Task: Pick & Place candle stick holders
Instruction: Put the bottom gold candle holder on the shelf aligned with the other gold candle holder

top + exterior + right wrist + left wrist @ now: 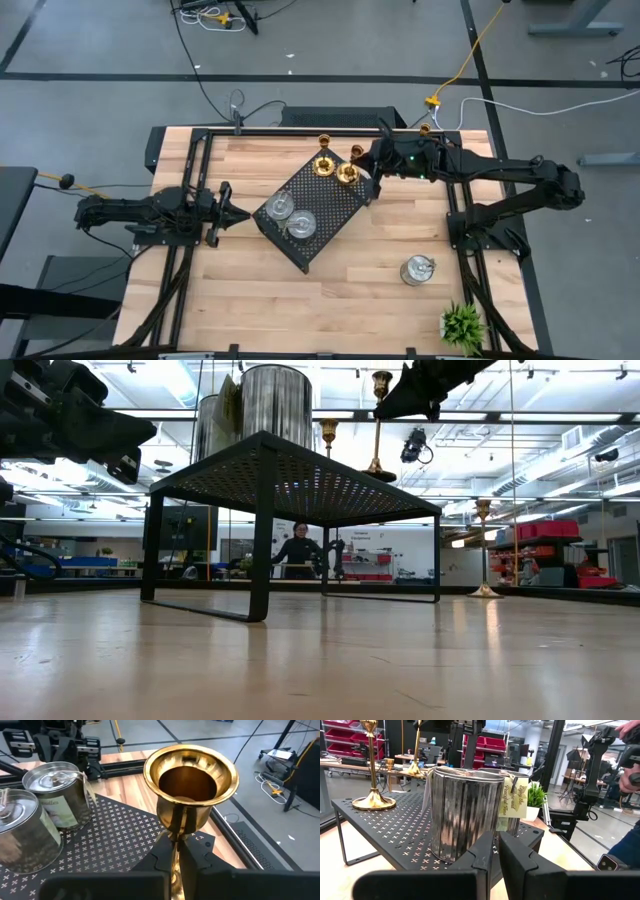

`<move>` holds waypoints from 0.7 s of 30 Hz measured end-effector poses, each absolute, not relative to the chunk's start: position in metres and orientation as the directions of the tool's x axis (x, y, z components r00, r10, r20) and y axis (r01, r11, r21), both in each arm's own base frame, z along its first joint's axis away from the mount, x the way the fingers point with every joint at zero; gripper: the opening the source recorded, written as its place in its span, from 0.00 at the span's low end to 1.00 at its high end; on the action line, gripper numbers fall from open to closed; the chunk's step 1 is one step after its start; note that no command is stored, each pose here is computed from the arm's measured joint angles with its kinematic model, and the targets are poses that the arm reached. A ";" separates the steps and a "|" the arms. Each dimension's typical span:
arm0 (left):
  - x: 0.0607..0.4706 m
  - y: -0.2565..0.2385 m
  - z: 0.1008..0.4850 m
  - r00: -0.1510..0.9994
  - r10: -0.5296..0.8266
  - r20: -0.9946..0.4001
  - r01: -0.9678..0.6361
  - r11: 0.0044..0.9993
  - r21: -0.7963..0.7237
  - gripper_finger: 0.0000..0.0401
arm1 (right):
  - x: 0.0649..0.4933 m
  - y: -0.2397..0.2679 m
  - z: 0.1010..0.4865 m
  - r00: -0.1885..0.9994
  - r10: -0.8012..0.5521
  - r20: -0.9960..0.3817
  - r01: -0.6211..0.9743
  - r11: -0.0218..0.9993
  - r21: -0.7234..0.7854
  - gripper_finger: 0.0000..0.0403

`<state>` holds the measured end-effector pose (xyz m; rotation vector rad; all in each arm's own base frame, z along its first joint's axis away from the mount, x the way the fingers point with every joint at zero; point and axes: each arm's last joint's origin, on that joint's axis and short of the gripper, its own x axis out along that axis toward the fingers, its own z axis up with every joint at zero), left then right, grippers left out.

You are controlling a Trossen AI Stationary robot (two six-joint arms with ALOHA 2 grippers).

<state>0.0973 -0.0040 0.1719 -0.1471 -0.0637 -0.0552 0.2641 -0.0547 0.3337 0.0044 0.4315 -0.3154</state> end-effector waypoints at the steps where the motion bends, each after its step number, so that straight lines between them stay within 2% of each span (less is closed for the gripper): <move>1: 0.097 -0.004 0.172 0.996 -0.050 0.067 0.059 0.988 -0.145 0.10 | 0.264 -0.055 0.334 0.860 -0.302 -0.411 0.305 0.951 -0.062 0.03; 7: 0.097 -0.004 0.172 0.996 -0.050 0.067 0.060 0.988 -0.145 0.10 | 0.262 -0.065 0.337 0.856 -0.324 -0.403 0.334 0.941 -0.045 0.03; 14: 0.097 -0.004 0.172 0.996 -0.050 0.067 0.060 0.988 -0.145 0.10 | 0.258 -0.068 0.358 0.852 -0.339 -0.398 0.356 0.934 -0.032 0.03; 18: 0.097 -0.004 0.172 0.996 -0.050 0.067 0.059 0.988 -0.145 0.10 | 0.260 -0.067 0.357 0.855 -0.335 -0.396 0.361 0.932 -0.009 0.03; 21: 0.097 -0.004 0.172 0.996 -0.050 0.067 0.059 0.988 -0.145 0.10 | 0.263 -0.064 0.344 0.840 -0.311 -0.445 0.344 0.939 -0.007 0.03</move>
